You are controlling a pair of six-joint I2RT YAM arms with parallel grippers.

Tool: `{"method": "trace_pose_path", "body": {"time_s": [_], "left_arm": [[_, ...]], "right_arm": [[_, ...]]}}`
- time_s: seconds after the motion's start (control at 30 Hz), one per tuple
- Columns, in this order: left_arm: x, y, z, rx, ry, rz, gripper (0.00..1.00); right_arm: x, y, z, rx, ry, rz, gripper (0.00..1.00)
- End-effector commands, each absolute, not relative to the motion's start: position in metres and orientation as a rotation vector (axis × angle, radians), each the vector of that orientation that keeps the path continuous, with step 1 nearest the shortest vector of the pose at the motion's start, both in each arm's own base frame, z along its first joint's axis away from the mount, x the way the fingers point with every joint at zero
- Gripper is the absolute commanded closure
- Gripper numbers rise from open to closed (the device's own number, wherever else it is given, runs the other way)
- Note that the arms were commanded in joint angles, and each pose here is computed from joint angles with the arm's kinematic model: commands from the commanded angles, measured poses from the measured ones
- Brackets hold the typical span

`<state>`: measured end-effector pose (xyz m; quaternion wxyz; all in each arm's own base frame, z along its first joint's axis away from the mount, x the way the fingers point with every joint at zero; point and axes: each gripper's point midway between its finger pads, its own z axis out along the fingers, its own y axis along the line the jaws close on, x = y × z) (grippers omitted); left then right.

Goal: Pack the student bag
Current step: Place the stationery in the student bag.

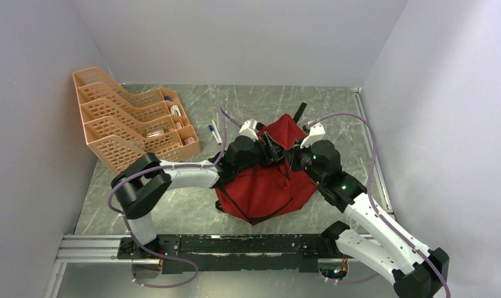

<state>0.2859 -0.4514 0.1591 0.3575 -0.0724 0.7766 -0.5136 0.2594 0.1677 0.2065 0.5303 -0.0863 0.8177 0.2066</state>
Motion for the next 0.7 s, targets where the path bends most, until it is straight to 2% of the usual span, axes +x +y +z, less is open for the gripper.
{"method": "trace_pose_path", "body": {"time_s": [0.0,0.3,0.43,0.67], "left_arm": [[0.266,-0.438,0.183,-0.056,2.011,-1.335,0.34],[0.223,-0.395,0.161,0.156,2.114,-1.232,0.37],[0.22,-0.348,0.148,0.189,2.176,-0.984,0.38],[0.226,-0.234,0.145,-0.03,2.177,-0.531,0.37]], "right_arm": [[0.262,0.167,0.213,-0.198,1.908,0.486,1.0],[0.27,0.158,0.21,-0.148,1.888,0.424,1.0],[0.27,0.159,0.203,-0.152,1.898,0.425,1.0],[0.268,0.163,0.187,-0.149,1.922,0.45,1.0]]}}
